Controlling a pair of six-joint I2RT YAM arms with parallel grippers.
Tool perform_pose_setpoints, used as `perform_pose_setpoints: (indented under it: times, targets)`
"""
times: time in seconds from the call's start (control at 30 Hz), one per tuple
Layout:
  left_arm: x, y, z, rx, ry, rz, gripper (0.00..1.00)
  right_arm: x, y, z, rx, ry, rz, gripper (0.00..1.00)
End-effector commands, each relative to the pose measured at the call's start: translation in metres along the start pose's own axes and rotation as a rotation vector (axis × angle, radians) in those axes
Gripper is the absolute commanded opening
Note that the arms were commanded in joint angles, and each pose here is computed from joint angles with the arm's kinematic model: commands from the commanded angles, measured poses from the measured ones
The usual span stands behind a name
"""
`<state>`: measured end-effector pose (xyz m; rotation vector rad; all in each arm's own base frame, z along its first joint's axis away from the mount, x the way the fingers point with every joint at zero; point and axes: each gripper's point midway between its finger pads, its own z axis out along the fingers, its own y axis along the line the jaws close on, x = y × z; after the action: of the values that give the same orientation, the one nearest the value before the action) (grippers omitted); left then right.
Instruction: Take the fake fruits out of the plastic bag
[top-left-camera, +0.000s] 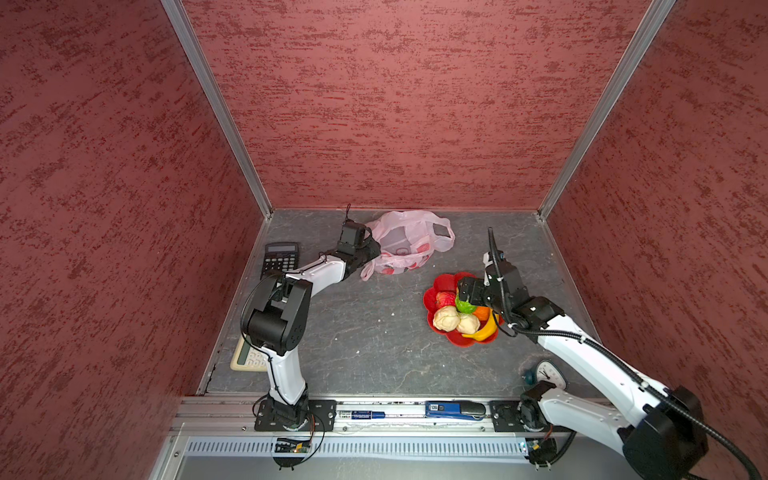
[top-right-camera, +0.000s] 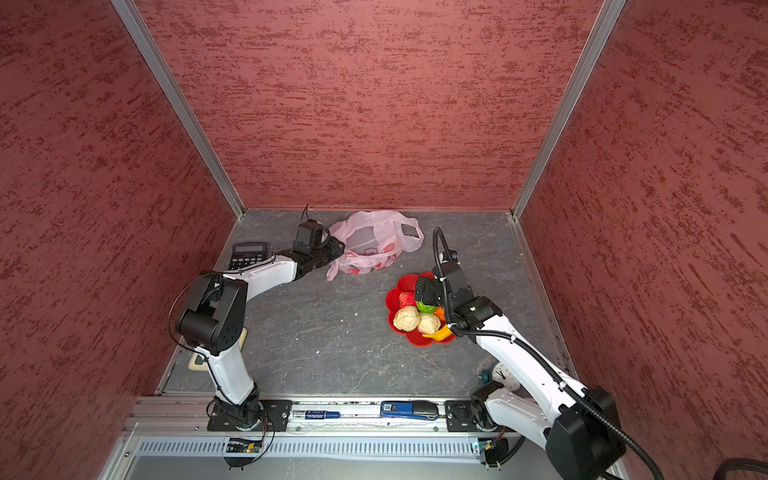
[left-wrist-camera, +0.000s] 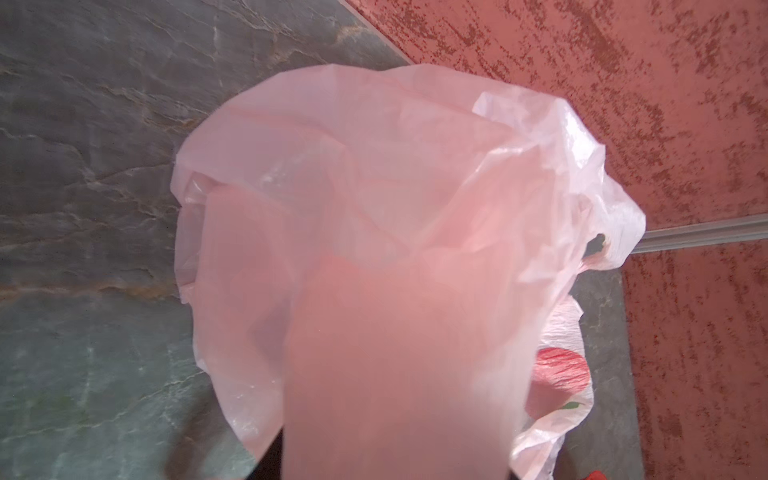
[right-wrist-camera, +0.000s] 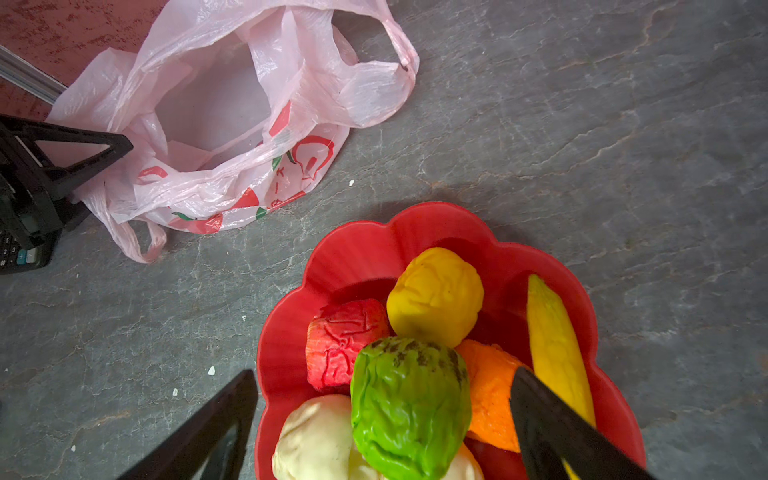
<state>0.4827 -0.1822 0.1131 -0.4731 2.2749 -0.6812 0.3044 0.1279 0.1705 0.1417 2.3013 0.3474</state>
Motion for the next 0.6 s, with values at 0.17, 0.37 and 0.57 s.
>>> perform_pose_setpoints:
  times: [0.17, 0.37, 0.57]
  targets:
    - [-0.012, -0.007, -0.018, 0.007, -0.009, 0.033, 0.58, -0.011, 0.004, 0.007, -0.026, -0.041, 0.005, 0.96]
    - [-0.015, -0.004, -0.038, -0.014, -0.028, 0.044, 0.70, -0.017, 0.006, 0.011, -0.039, -0.057, -0.001, 0.96]
    - [-0.013, 0.004, -0.061, -0.030, -0.052, 0.041, 0.75, -0.028, 0.005, 0.014, -0.047, -0.095, 0.002, 0.98]
